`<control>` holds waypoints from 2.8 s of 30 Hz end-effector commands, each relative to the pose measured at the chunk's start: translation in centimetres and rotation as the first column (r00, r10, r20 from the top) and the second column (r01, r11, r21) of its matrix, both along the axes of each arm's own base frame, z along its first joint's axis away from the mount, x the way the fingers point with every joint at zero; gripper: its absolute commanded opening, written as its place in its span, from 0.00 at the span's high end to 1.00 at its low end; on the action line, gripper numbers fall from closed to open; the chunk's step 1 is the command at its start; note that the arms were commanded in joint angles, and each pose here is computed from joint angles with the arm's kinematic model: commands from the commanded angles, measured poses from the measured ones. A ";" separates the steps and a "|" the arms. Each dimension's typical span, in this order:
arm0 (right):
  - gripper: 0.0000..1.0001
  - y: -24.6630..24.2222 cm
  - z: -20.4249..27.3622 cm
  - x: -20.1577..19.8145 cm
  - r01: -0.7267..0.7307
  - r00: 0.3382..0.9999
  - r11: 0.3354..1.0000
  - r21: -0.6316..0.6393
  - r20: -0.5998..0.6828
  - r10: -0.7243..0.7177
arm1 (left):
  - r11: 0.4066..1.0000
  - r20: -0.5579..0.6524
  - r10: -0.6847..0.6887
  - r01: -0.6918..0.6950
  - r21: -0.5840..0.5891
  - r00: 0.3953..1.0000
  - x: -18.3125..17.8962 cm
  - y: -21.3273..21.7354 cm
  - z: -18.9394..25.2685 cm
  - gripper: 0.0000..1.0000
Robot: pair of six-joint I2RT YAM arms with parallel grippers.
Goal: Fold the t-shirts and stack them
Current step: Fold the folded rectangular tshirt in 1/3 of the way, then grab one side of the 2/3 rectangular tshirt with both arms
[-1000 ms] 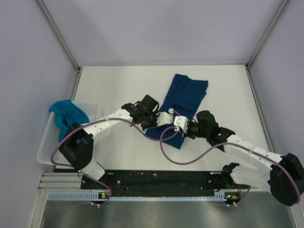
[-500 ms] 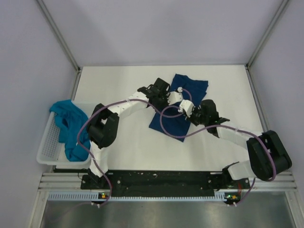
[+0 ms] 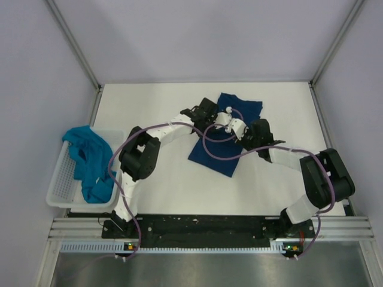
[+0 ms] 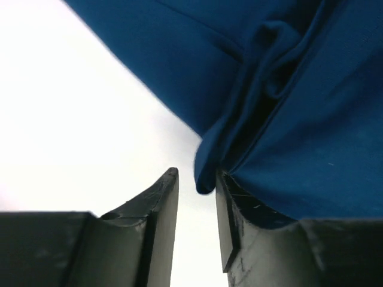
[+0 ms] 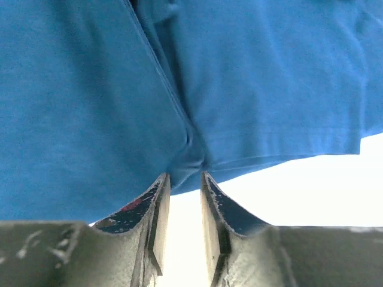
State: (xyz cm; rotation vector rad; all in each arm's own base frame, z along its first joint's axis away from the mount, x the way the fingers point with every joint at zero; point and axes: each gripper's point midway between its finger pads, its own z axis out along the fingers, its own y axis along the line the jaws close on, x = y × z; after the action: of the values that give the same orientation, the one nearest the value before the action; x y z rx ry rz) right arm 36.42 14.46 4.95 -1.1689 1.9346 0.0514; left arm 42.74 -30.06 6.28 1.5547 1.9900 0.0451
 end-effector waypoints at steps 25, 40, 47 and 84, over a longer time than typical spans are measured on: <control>0.48 5.7 1.5 -14.3 -0.535 0.841 0.843 -0.054 -0.129 0.525 | 0.811 -0.053 -0.573 0.555 -0.185 0.818 -11.7 3.8 2.8 0.48; 0.53 6.4 -3.0 -13.1 -0.465 0.878 0.875 -0.136 -0.199 0.436 | 0.817 -0.071 -0.576 0.572 -0.070 0.814 -11.6 3.4 -2.6 0.44; 0.83 5.4 -4.1 -13.3 -0.437 0.886 0.882 -0.174 -0.251 0.390 | 0.796 -0.191 -0.594 0.606 0.003 0.781 -13.3 5.4 -4.7 0.47; 1.00 5.7 6.8 -20.4 -0.560 0.818 0.829 0.005 -0.155 0.554 | 0.903 -0.259 -0.428 0.421 -0.084 0.866 -20.1 9.2 3.9 1.00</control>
State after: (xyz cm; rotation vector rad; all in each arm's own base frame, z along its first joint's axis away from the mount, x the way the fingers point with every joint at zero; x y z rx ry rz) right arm 19.49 19.71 8.07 -1.7678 1.7010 0.2754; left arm 26.97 -23.39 7.86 2.0396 1.6657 -0.3004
